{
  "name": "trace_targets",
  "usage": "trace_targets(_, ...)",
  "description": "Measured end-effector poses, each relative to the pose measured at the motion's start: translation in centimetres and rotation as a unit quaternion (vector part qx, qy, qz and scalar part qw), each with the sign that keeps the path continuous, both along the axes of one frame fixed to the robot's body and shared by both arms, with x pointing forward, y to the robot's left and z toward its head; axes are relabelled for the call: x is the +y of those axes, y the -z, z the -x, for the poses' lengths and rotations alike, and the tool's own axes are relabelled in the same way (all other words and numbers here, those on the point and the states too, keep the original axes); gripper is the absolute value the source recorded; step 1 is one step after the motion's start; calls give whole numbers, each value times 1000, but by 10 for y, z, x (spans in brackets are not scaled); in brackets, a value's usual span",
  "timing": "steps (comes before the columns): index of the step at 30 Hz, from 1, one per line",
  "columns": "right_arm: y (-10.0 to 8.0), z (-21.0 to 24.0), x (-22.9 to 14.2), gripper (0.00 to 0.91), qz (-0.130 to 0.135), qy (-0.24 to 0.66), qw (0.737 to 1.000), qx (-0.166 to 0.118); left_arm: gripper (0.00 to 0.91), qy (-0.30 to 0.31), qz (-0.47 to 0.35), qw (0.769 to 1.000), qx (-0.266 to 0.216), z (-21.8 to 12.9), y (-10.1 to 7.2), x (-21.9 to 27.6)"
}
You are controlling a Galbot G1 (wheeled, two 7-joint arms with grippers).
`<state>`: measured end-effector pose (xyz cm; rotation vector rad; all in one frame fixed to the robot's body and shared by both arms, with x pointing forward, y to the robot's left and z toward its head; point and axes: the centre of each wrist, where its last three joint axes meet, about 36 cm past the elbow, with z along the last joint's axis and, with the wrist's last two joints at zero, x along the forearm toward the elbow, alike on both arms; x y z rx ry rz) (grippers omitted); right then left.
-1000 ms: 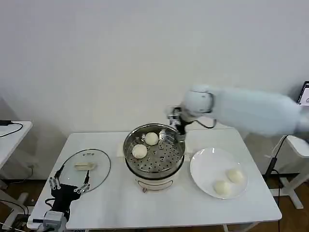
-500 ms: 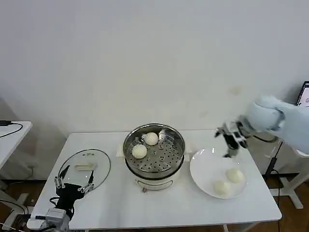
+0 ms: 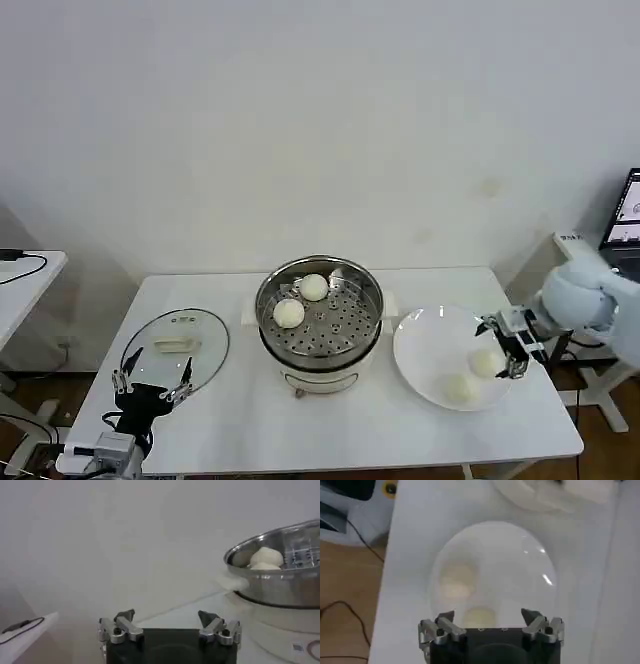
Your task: Take steamed baozi put them in steamer then cover it.
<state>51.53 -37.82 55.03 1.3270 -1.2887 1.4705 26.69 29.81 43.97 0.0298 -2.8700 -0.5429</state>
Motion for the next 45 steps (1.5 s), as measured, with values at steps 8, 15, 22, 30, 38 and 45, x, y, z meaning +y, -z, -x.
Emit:
trace_targets(8,30,1,3,907,-1,2,1000,18,907,-6,-3,1000,2,2,1,1)
trace_targets(15,49,-6,8,907,-5,7,1000,25,907,-9,-4,1000,5,1,4,4)
trace_targets(22,61,-14,14,907,-7,13,999,28,907,-11,-7,1000,6,-1,6,6)
trace_targets(30,73,-21,21,907,-9,18,999,34,907,-13,-7,1000,7,-2,8,7)
trace_targets(38,83,-26,28,887,-10,21,999,39,907,-13,-7,1000,8,-2,9,7)
trace_targets(45,88,-29,34,786,-11,21,999,41,907,-13,-7,1000,8,-1,9,7)
